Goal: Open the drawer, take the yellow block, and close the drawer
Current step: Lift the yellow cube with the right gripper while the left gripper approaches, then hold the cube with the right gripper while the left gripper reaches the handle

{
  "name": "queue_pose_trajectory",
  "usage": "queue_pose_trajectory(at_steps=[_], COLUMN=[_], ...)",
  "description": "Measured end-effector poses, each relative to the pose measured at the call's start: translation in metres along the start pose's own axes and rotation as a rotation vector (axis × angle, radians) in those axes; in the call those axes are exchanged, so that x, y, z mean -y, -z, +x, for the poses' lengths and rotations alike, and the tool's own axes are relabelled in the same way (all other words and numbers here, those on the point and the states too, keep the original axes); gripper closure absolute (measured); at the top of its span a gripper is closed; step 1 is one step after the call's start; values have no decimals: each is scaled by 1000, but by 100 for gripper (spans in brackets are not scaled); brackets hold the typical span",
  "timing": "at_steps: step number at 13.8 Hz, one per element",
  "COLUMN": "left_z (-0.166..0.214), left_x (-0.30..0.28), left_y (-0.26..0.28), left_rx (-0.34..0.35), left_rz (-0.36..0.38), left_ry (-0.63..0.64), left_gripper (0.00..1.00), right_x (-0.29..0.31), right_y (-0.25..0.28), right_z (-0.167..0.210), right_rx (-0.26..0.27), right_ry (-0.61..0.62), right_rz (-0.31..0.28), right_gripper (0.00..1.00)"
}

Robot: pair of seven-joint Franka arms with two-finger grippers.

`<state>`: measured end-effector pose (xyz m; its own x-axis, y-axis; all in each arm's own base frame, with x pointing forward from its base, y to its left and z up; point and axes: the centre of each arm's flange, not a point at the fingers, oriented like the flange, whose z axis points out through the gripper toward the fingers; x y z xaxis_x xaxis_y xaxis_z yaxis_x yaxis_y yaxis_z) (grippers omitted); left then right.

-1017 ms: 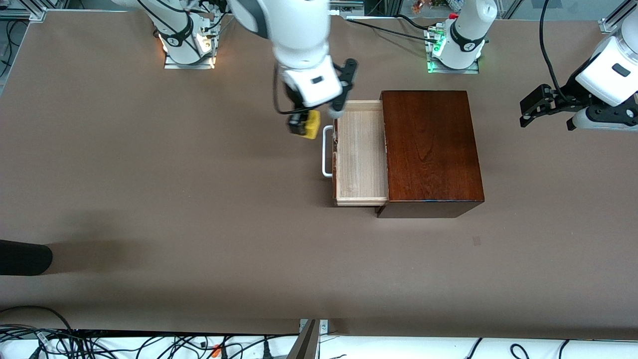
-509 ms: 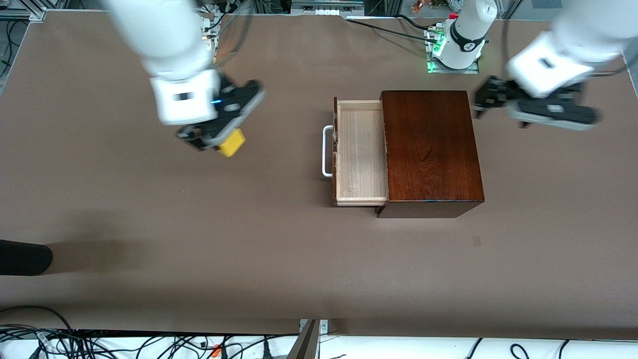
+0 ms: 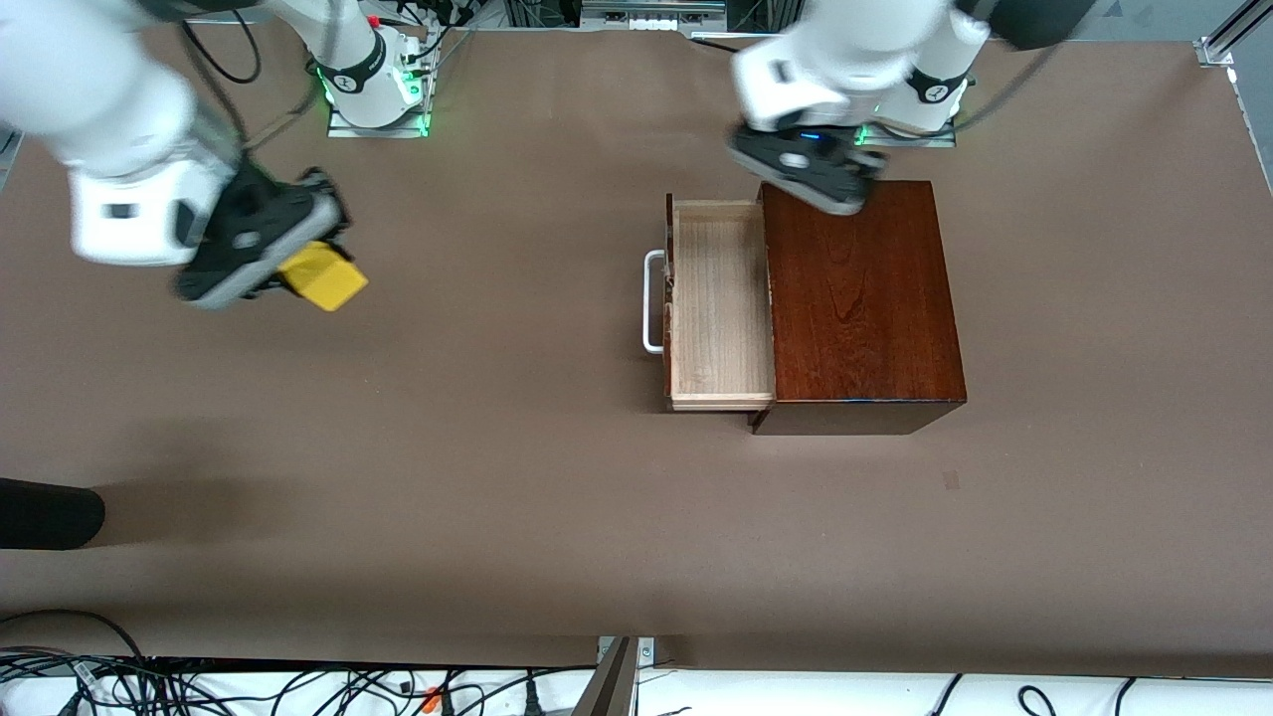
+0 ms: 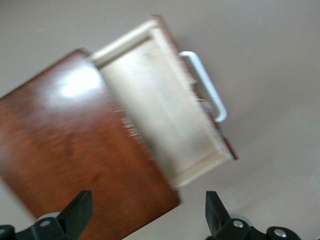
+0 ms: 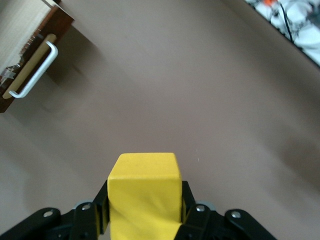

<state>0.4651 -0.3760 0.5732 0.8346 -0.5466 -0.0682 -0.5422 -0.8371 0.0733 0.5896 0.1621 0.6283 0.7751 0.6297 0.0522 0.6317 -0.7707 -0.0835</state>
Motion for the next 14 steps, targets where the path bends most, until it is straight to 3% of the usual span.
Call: queue_pose_trajectory(at_steps=[2,7,10,14], left_z=[13,35,64,93], left_x=[-52,-150,-152,-135], left_y=[-20,-73,-115,-178], left_rx=[-16,-22,-24,20], left_rz=[-21,28,13,99], left_ry=[-93,-393,-612,-870], left_gripper=[0,0,0,0], right_x=[-33,-79,-79,-78], right_y=[0,-35,-76,-140], right_z=[-36,-87,-85,-84], right_rx=[7,64,95,92], right_ry=[-69,-234,-344,-507], right_rz=[30,59,31,8], right_gripper=[44,44,44,44])
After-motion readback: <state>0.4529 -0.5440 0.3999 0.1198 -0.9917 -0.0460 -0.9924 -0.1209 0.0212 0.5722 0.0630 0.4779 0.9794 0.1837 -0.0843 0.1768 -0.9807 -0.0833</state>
